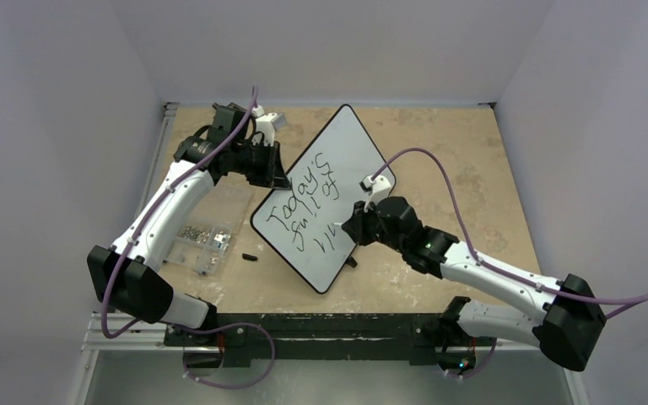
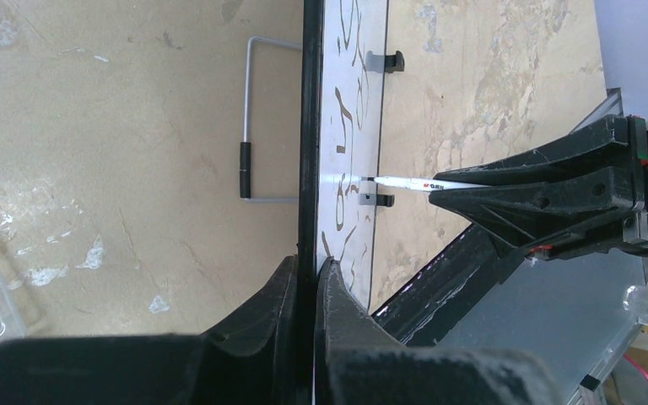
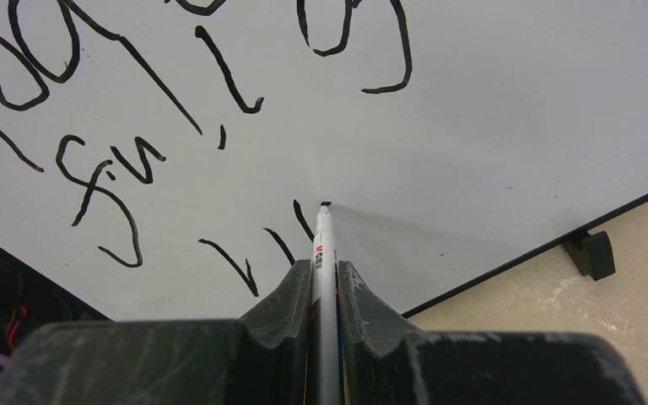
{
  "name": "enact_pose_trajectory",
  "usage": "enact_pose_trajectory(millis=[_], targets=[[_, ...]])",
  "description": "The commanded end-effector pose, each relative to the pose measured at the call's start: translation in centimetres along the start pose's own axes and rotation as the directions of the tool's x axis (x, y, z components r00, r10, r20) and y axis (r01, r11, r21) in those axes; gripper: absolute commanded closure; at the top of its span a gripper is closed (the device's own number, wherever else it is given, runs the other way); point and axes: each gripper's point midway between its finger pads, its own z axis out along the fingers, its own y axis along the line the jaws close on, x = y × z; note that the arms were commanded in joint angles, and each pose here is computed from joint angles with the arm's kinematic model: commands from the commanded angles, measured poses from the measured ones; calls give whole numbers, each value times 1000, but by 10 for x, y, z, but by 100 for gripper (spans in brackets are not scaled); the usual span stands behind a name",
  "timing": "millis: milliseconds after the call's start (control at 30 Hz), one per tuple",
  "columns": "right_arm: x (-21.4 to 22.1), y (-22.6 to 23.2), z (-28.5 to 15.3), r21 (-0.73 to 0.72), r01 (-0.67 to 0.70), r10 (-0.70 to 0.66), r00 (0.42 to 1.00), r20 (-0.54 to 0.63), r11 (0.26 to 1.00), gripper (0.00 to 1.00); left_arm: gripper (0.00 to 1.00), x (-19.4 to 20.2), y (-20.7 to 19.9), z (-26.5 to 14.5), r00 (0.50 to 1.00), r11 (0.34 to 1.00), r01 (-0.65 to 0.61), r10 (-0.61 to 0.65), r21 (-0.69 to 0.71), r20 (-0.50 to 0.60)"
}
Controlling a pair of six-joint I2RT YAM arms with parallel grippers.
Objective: Write a sentence on the whiteboard
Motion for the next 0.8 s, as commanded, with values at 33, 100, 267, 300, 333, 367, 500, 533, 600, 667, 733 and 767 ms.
enact_pose_trajectory(millis=[33, 100, 267, 300, 333, 367, 500, 533, 600, 667, 733, 767], targets=[[-27, 27, -4, -118, 10, -1, 997, 76, 993, 100, 100, -15, 29, -11, 996, 985, -36, 48, -166, 69], [-27, 29, -4, -131, 10, 1, 997, 77, 991, 100, 100, -15, 29, -11, 996, 985, -35, 47, -167, 69], [-26, 33, -3, -149, 8, 3, 997, 74, 989, 100, 100, -15, 29, -11, 996, 985, -34, 47, -166, 71], [-25, 33, -2, -149, 8, 3, 997, 72, 989, 100, 100, -15, 29, -11, 996, 985, -36, 48, -166, 70], [-25, 32, -1, -144, 7, 4, 998, 70, 989, 100, 100, -15, 29, -11, 996, 985, -37, 49, -167, 71], [-23, 31, -1, -140, 5, 4, 998, 67, 990, 100, 100, -15, 29, -12, 996, 985, -36, 49, -167, 73], [-17, 27, -1, -129, -7, 14, 999, 52, 992, 100, 100, -15, 29, -11, 996, 985, -36, 48, -168, 70], [-16, 25, -2, -121, -15, 21, 998, 52, 993, 100, 100, -15, 29, -11, 996, 985, -35, 47, -167, 72], [-13, 20, -4, -102, -18, 24, 998, 54, 995, 100, 100, -15, 29, -12, 996, 986, -35, 47, -166, 71], [-13, 17, -7, -90, -20, 26, 998, 61, 996, 100, 100, -15, 29, -12, 996, 985, -35, 47, -167, 72], [-13, 14, -10, -79, -22, 27, 997, 67, 997, 100, 100, -15, 29, -11, 996, 986, -35, 47, -166, 71], [-14, 13, -12, -75, -22, 27, 997, 72, 997, 100, 100, -15, 29, -11, 996, 986, -35, 47, -166, 71]])
